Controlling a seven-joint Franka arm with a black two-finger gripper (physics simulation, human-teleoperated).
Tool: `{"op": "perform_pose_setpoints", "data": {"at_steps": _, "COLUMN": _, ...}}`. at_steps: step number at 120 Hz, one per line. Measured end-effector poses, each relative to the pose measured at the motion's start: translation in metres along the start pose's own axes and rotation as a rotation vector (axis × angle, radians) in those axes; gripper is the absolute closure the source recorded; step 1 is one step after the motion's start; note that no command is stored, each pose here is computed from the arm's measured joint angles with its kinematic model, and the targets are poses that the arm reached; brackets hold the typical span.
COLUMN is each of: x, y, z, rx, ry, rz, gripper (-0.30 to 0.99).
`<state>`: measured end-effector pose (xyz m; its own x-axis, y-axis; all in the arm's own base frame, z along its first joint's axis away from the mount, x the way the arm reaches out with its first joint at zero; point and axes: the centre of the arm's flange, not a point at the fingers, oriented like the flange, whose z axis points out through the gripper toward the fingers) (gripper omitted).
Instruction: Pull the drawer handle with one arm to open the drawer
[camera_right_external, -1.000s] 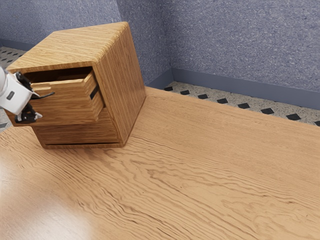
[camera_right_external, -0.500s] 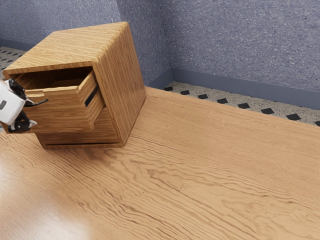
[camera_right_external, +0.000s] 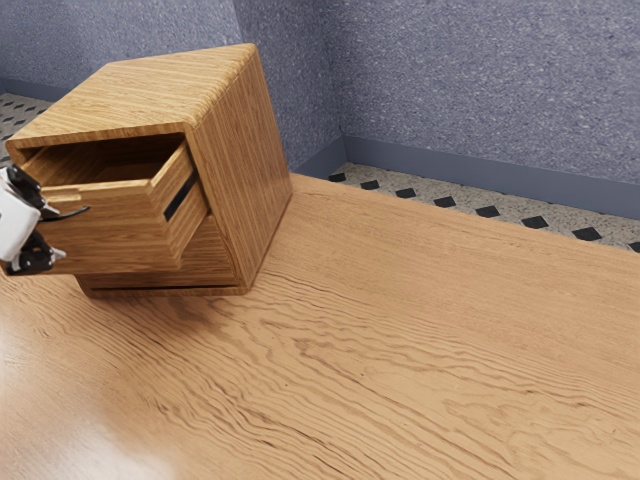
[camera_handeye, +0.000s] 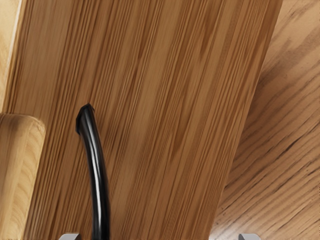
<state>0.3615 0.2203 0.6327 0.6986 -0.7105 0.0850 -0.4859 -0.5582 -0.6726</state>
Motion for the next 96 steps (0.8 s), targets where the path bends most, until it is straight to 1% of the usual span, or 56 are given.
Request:
{"op": "perform_pose_setpoints", "data": {"at_steps": 26, "x": -0.003, "y": 0.01, "z": -0.006, "rx": -0.004, "ry": -0.004, "rz": -0.004, "gripper": 0.28}}
{"op": "perform_pose_setpoints", "data": {"at_steps": 51, "x": -0.003, "y": 0.012, "z": -0.005, "rx": -0.011, "ry": -0.005, "rz": -0.006, "gripper": 0.29}}
{"op": "perform_pose_setpoints", "data": {"at_steps": 96, "x": -0.001, "y": 0.007, "z": -0.014, "rx": 0.006, "ry": 0.0, "rz": -0.006, "gripper": 0.26}}
